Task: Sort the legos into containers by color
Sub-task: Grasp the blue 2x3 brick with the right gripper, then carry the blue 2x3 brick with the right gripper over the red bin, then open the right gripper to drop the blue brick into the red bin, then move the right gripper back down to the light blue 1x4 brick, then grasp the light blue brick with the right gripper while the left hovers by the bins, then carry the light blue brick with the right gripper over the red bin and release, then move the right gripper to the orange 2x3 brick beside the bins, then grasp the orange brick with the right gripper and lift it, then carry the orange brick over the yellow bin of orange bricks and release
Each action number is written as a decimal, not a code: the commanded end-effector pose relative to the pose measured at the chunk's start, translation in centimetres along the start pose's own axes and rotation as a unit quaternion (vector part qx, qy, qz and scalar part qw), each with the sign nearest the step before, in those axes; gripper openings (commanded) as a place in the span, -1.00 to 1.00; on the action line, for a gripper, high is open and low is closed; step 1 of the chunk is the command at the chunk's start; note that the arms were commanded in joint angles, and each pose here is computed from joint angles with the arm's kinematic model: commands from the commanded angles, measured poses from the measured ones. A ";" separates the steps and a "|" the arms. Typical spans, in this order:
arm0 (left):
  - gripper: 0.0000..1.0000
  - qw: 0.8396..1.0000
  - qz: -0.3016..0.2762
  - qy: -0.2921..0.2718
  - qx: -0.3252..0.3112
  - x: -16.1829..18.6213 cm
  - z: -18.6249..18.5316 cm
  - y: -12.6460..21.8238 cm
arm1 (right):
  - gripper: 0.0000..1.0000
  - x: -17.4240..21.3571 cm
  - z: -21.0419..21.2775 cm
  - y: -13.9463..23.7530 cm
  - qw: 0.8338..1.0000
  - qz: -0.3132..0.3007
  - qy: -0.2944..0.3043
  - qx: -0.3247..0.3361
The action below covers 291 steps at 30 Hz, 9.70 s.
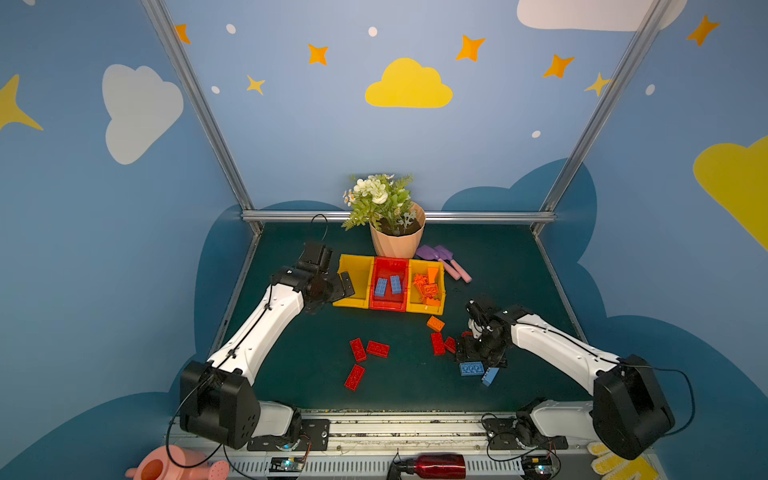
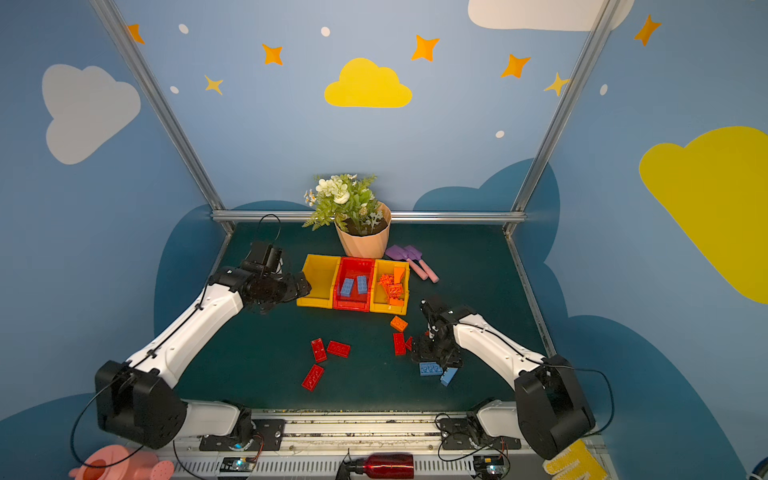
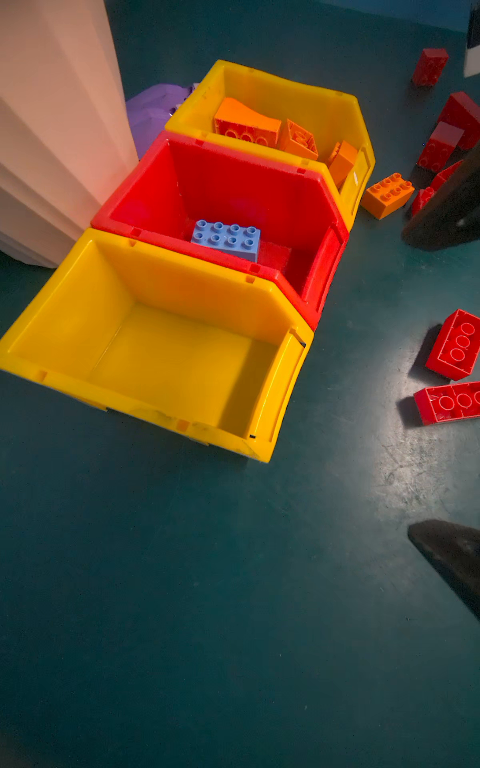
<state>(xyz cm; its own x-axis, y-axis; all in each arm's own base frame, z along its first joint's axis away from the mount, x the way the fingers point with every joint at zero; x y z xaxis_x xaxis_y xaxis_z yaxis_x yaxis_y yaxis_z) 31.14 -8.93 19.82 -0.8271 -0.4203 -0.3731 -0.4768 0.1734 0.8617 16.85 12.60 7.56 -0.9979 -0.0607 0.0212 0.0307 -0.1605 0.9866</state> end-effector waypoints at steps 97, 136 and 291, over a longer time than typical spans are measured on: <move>1.00 0.981 0.078 -0.050 0.169 7.5 -5.2 -1.2 | 0.71 -3.3 1.8 7.7 0.984 -0.138 -0.035 0.107; 1.00 0.977 0.062 -0.129 0.160 8.7 -9.6 0.7 | -0.35 3.3 -5.9 -1.2 0.960 -0.097 -0.252 0.073; 1.00 0.992 0.040 0.006 0.123 5.5 -0.3 2.1 | 0.50 -27.0 13.2 7.8 0.980 -0.201 -0.004 -0.003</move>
<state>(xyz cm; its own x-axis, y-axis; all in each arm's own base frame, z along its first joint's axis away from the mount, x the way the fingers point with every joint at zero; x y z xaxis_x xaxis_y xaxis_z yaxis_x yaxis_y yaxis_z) 26.43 -11.62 20.07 -0.8609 -0.4026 -0.3112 -0.4798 0.4383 0.7601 43.42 25.65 15.57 -0.9238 0.0752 -0.3754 -0.3827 -0.1528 0.9112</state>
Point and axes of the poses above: each gripper's point midway between its finger pads, its own y axis back along the fingers, its own z axis along the line the jaws close on, x = y × z, the point moved 3 cm from there along y, back along the fingers, and after that the axes turned 3 degrees about y, right-handed, at the moved point
